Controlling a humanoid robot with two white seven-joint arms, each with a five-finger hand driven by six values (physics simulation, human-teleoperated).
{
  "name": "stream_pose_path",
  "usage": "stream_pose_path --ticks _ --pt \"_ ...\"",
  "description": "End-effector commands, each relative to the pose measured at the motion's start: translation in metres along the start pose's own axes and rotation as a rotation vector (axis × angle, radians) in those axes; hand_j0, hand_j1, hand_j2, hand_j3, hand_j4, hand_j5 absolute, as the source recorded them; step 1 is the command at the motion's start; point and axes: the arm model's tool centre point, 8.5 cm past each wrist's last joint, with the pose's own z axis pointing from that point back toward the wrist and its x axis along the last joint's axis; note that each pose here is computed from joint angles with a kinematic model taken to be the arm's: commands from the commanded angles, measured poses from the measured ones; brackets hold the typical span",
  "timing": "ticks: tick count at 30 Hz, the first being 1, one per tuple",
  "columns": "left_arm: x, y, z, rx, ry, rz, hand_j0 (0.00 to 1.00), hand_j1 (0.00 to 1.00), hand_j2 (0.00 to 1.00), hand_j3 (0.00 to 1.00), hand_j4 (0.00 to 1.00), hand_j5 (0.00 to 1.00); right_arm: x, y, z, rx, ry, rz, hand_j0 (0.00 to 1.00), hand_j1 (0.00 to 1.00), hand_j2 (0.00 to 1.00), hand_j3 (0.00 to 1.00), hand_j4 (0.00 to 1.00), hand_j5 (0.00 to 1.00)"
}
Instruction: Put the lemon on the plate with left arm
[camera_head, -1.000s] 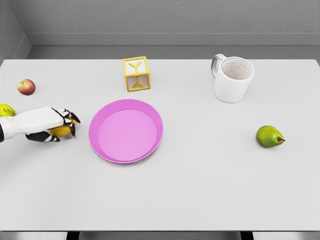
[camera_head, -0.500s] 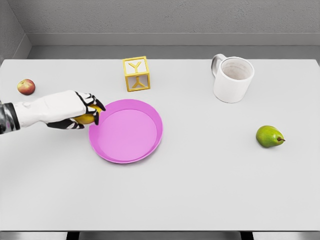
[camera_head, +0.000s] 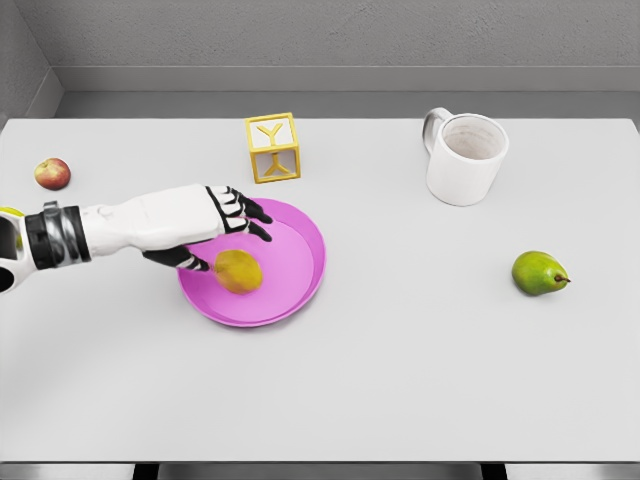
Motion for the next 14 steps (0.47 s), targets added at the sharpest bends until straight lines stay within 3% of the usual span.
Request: stream_pose_path --ticks 1,2,5,8,10,14 --pt "-0.003 0.001 0.005 0.001 0.011 0.004 1.0 1.0 1.0 1.0 1.0 1.0 0.0 0.0 0.0 0.0 0.0 0.0 1.0 1.0 1.0 1.0 1.0 1.0" --pt "-0.006 0.004 0.01 0.002 0.024 0.002 1.0 1.0 1.0 1.0 1.0 1.0 0.0 0.0 0.0 0.0 0.0 0.0 1.0 1.0 1.0 1.0 1.0 1.0" --pt "-0.03 0.039 0.066 0.02 0.166 -0.076 1.0 1.0 1.0 1.0 1.0 1.0 0.0 0.0 0.0 0.0 0.0 0.0 1.0 1.0 1.0 1.0 1.0 1.0" --pt "-0.058 0.035 0.099 0.026 0.278 -0.019 1.0 1.0 1.0 1.0 1.0 1.0 0.0 0.0 0.0 0.0 0.0 0.0 1.0 1.0 1.0 1.0 1.0 1.0" --pt "-0.061 0.032 0.103 0.02 0.288 -0.005 1.0 1.0 1.0 1.0 1.0 1.0 0.0 0.0 0.0 0.0 0.0 0.0 1.0 1.0 1.0 1.0 1.0 1.0" --pt "-0.046 0.021 0.081 -0.003 0.213 0.01 1.0 1.0 1.0 1.0 1.0 1.0 0.0 0.0 0.0 0.0 0.0 0.0 1.0 1.0 1.0 1.0 1.0 1.0"
